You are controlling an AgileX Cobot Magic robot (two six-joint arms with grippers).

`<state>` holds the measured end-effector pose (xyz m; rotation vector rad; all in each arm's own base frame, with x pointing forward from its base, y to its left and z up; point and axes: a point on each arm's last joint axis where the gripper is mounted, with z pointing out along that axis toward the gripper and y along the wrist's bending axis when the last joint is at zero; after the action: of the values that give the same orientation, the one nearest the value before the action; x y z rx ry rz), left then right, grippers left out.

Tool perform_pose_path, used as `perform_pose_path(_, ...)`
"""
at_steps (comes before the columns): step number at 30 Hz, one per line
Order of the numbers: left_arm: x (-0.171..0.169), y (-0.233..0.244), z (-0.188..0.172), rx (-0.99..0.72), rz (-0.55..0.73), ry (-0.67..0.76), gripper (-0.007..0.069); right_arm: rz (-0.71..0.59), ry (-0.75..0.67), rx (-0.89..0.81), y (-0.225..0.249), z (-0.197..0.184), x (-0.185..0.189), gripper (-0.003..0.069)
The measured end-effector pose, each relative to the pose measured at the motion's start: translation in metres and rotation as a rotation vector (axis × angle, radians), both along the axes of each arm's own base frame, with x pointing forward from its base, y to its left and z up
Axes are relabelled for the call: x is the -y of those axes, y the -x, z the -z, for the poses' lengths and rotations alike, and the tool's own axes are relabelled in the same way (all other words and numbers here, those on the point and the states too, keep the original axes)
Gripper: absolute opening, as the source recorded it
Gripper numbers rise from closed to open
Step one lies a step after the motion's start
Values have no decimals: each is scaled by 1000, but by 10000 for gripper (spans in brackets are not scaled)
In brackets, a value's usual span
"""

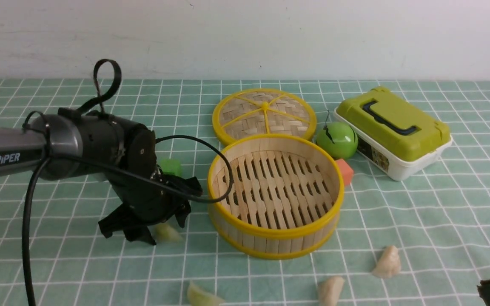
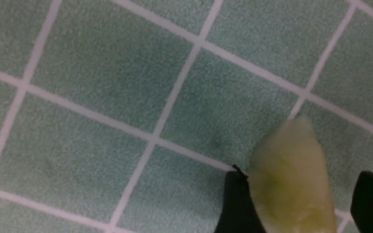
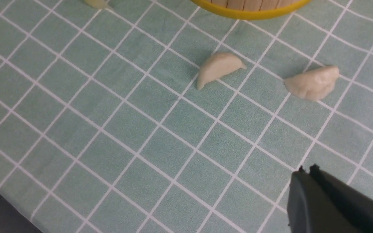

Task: Put the dumplings into the steamer on the table with the blue tablecloth.
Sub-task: 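Reach for and grasp a dumpling on the table with the left gripper, then place the dumpling into the bamboo steamer basket with the left gripper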

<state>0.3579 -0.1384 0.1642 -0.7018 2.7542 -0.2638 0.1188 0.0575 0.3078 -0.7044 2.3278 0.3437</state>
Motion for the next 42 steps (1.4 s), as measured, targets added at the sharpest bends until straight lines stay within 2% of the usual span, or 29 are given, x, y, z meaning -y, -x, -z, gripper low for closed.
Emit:
perform_pose_path(3,0,0,0,-8,-3,-2,312,0,1,0,0,0,0,-6)
perform_pose_path(6,1,0,-1,-9,-2,2,243,0,1,0,0,0,0,-3)
perform_pose_path(12,2,-4,-18,-50,150,-64,240,0,-1,0,0,0,0,-1)
perform_pose_path(17,14,-8,-66,15,293,-89,240,0,-18,-5,0,0,-1,1)
perform_pose_path(20,54,-7,-117,133,461,-88,239,-1,-35,-10,1,-1,-2,1)
perform_pose_path(24,90,-9,-132,198,544,-67,239,-8,-56,-28,3,-1,-4,1)
perform_pose_path(25,107,-13,-133,215,571,-52,239,-14,-63,-35,6,-2,-4,3)
perform_pose_path(29,139,-40,-113,198,597,-45,239,-26,-71,-18,16,-6,-2,5)
perform_pose_path(38,169,-78,-46,95,614,-90,239,-24,-60,24,23,-9,1,10)
perform_pose_path(42,171,-82,-40,101,614,-101,237,-24,-60,26,23,-10,1,12)
